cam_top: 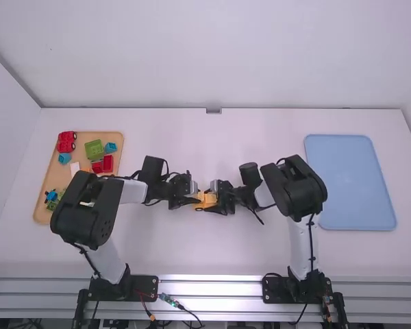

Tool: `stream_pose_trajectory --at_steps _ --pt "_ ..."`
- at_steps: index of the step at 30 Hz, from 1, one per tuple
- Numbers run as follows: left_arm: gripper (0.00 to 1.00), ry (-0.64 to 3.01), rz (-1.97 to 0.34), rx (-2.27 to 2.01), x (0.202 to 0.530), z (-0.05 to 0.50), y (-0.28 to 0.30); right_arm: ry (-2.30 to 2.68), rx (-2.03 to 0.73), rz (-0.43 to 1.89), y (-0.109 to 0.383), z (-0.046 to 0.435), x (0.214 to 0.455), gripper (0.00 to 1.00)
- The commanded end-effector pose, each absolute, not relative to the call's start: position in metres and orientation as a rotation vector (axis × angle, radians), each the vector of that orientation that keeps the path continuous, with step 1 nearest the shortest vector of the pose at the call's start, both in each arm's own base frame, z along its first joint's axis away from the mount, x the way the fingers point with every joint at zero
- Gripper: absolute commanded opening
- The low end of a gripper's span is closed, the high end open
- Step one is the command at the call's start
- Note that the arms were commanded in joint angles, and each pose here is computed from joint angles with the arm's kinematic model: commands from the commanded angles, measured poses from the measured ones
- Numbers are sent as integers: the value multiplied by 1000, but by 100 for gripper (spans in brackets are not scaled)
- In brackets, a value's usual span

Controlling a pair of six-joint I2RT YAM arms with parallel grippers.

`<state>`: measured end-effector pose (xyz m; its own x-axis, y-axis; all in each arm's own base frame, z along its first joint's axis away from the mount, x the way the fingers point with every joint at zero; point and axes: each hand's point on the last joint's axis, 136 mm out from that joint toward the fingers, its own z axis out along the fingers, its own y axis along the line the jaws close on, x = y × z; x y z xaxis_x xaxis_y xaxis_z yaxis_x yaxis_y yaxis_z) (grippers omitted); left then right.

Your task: Assemble lego blocks to make yellow taxi

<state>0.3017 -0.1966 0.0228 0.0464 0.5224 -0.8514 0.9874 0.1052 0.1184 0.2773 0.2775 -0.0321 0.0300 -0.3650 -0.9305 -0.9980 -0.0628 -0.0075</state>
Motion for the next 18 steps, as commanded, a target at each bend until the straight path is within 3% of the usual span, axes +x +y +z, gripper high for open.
stream_pose_trajectory --at_steps 1,18 --pt "2 1537 -791 1537 295 23 -205 1482 -1544 1013 273 -45 277 47" --pt "2 1518 -843 1550 287 21 -207 1501 -1518 1025 276 -40 285 44"
